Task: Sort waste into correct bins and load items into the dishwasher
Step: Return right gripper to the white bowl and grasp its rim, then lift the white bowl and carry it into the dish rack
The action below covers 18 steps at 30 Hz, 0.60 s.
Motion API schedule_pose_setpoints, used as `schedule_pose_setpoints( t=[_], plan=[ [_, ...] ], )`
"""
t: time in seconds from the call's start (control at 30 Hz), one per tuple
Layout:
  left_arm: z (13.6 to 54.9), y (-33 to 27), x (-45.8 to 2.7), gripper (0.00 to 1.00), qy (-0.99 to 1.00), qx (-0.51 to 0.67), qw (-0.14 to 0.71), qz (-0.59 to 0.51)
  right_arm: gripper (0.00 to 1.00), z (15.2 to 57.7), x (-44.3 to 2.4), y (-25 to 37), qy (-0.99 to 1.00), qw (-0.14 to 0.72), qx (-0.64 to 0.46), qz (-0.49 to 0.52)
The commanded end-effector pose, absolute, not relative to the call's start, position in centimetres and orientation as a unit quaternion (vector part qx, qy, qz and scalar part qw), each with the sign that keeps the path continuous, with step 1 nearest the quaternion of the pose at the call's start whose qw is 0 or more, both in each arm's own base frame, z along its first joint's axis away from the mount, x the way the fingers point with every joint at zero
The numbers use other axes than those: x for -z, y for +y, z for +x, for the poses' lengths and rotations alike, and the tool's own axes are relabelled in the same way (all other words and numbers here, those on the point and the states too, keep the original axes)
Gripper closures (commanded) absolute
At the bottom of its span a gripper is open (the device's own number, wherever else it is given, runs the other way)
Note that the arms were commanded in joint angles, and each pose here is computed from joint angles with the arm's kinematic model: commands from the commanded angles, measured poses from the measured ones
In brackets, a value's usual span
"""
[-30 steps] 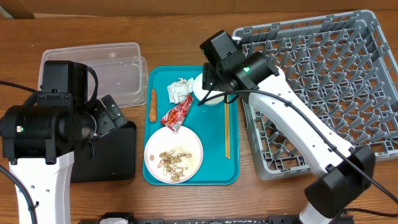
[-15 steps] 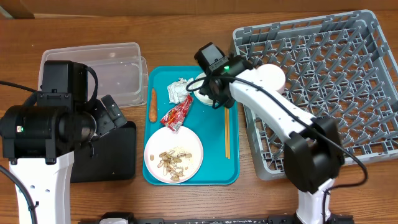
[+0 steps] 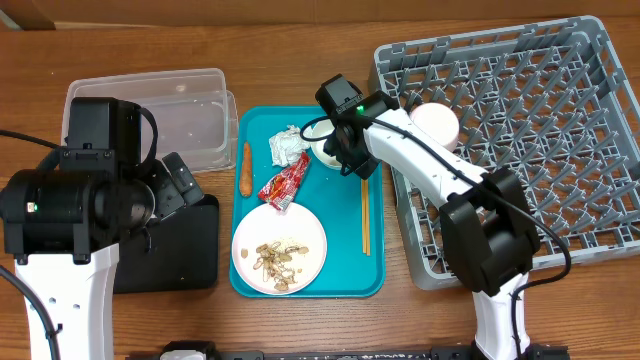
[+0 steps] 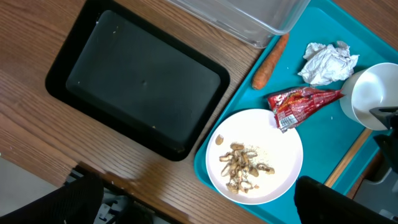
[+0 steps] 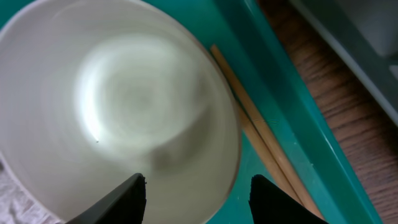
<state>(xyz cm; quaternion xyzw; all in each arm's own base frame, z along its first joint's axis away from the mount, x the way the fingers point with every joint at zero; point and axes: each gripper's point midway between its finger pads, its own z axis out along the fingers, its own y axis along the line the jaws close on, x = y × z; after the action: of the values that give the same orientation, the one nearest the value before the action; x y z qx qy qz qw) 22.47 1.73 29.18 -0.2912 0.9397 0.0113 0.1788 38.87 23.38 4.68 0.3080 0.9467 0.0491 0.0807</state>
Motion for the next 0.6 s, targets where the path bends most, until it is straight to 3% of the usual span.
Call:
schedule_pose_setpoints(
  t=[0.0,0.3,0.57],
  plan=[
    [22.6,2.0,-29.4,0.00,0.937,-0.015,0.184,-0.297,0.46,38.6,-3.5,23.1,0.946,0.066,-0.038,0.316],
    [22.6,2.0,-29.4,0.00,0.937,-0.015,0.184,-0.297,0.58,38.6,-3.1,22.7,0.941,0.069,-0.031,0.330],
    [22.6,2.0,-29.4,0.00,0.937,-0.015,0.184,-0.297,0.81,38.7,-3.0,21.4,0.938,0.057,-0.025,0.341]
  ],
)
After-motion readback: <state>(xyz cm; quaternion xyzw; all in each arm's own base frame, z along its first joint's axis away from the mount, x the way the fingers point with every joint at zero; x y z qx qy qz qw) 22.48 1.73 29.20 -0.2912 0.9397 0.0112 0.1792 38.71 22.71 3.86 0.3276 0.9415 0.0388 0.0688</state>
